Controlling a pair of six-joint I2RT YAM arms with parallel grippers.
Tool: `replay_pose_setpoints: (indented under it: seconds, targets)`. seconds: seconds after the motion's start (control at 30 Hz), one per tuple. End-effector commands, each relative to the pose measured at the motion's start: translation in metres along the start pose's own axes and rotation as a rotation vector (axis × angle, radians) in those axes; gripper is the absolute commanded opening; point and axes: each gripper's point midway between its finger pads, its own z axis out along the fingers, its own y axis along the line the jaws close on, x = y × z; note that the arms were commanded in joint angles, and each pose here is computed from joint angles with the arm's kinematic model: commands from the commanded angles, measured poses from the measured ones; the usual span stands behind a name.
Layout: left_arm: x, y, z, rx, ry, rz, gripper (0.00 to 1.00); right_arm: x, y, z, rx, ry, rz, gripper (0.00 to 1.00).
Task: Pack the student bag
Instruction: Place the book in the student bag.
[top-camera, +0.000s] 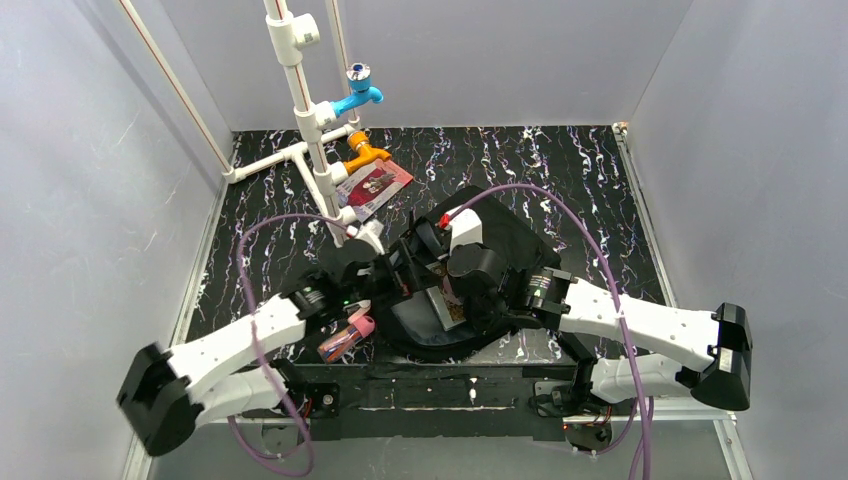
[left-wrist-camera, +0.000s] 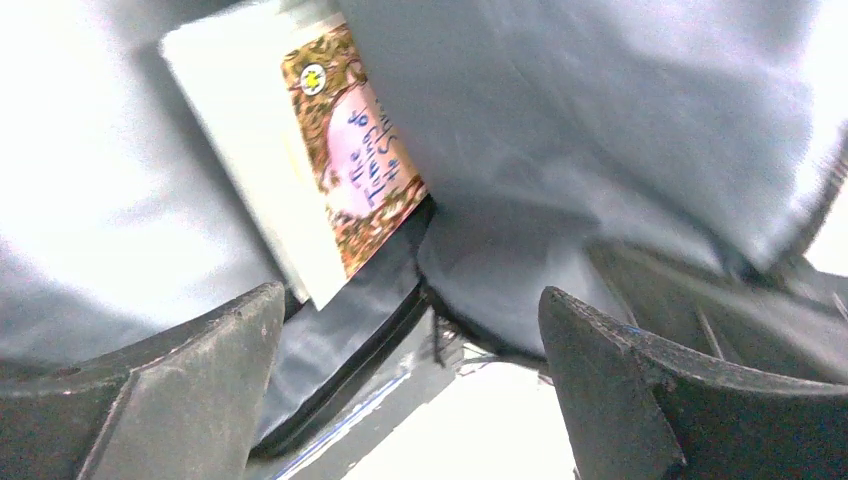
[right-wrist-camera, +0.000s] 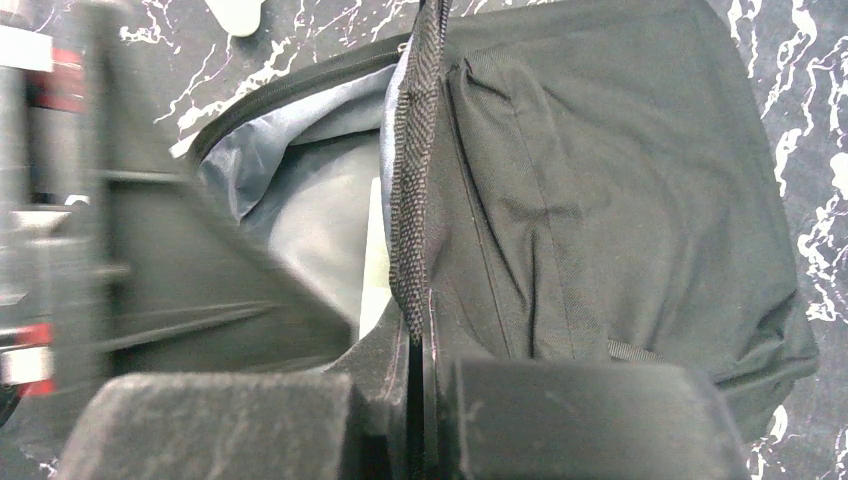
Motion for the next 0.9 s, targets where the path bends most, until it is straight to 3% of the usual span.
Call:
replay_pose_setpoints:
  seconds: [0.0,0.13,0.27,0.43,0.53,0.63,0.77,0.87]
  targets:
    - [-0.010,0.046,-0.062,-0.219,-0.079,0.182,0.98,0.000,-0.001,-0.002,-0.009,0.007,0.048,0.01]
    - [-0.016,0.059,-0.129,-0.291,-0.140,0.286,0.98,0.015,0.003,-0.001,-0.044,0.055,0.051,0.01]
    - [-0.027,0.058,-0.187,-0.286,-0.255,0.331,0.98,0.037,0.035,0.004,-0.211,0.075,0.150,0.05]
    - [-0.051,0.055,-0.238,-0.299,-0.429,0.394,0.98,0.079,0.105,0.013,-0.534,0.200,0.288,0.37]
    - [-0.062,0.059,-0.255,-0.365,-0.478,0.418,0.98,0.055,0.118,0.008,-0.653,0.177,0.347,0.63]
    - [-0.067,0.059,-0.262,-0.397,-0.488,0.433,0.98,0.018,0.103,0.009,-0.657,0.141,0.388,0.81]
    - [-0.072,0.069,-0.265,-0.444,-0.532,0.392,0.98,-0.021,0.080,0.012,-0.579,0.105,0.368,0.94]
    - [-0.070,0.071,-0.260,-0.442,-0.522,0.383,0.98,-0.038,0.057,0.030,-0.495,0.085,0.401,0.96]
